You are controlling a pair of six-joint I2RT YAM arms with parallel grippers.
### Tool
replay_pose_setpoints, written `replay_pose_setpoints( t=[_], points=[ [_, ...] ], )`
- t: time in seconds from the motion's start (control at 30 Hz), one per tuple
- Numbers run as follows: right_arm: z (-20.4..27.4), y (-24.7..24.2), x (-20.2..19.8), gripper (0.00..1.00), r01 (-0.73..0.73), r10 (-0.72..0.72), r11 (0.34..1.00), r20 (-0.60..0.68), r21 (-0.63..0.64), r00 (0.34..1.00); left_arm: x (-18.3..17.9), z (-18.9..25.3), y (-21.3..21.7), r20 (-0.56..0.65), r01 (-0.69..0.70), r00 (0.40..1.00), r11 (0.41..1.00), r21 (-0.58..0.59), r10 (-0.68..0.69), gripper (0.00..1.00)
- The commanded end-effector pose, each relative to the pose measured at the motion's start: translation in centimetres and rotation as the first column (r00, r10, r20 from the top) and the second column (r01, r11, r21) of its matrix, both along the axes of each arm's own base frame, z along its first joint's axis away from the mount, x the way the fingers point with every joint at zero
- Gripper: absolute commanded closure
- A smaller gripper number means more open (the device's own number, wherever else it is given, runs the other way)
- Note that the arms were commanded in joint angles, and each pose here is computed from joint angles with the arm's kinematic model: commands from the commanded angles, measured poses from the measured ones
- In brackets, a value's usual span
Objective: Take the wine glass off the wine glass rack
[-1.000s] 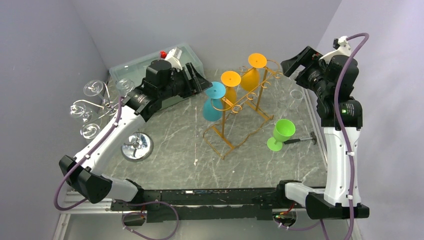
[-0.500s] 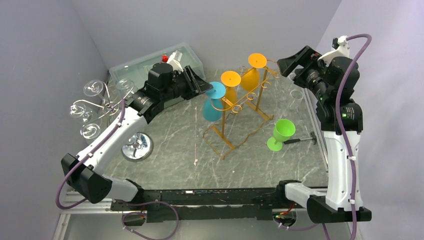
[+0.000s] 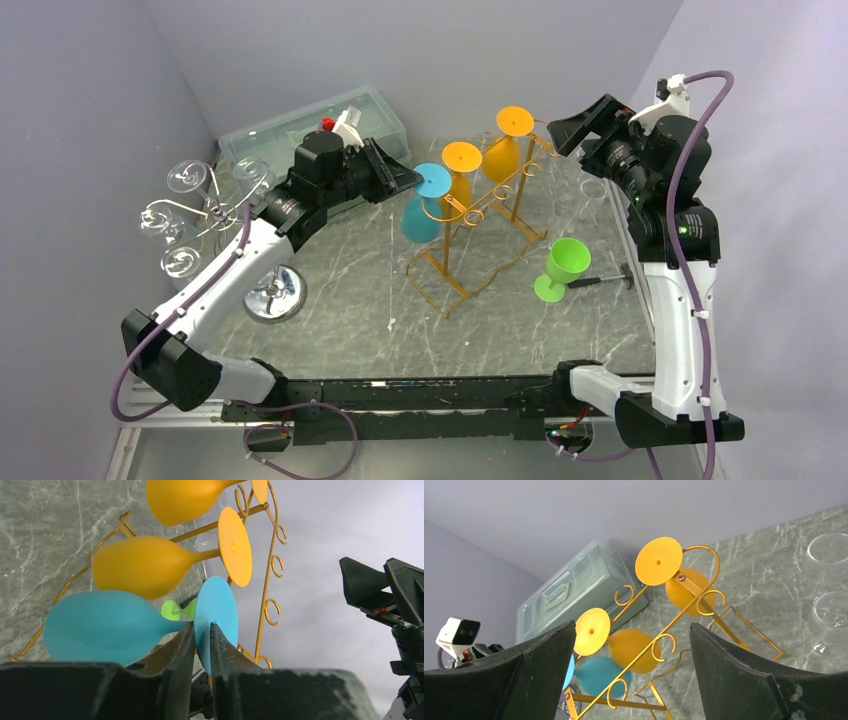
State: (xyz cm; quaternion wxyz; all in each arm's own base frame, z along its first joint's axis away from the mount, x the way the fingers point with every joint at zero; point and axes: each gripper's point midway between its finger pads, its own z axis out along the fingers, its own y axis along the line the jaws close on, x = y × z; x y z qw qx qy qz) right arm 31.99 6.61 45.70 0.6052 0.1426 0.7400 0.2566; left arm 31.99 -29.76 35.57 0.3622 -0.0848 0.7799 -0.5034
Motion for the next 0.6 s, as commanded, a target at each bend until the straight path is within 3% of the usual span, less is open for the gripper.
replay_pose_setpoints(
  t=[0.0,0.3,0.57],
  points=[
    [1.8,0.4,-0.3,0.14,-0.015,0.014,1.000,0.073,0.012,0.997,-0.8,3.3,0.4,0.068,0.011,0.998,0.998,-0.068,-0.006,0.81],
    [1.4,0.5,-0.1,0.14,-0.015,0.014,1.000,0.068,0.011,0.998,-0.9,4.4,0.3,0.077,0.024,0.997,0.994,-0.106,-0.015,1.00],
    [1.2,0.6,-0.1,0.14,-0.022,0.021,1.000,0.069,0.010,0.997,-0.6,5.3,1.4,0.088,-0.020,0.996,0.991,-0.132,0.032,1.00]
  ],
)
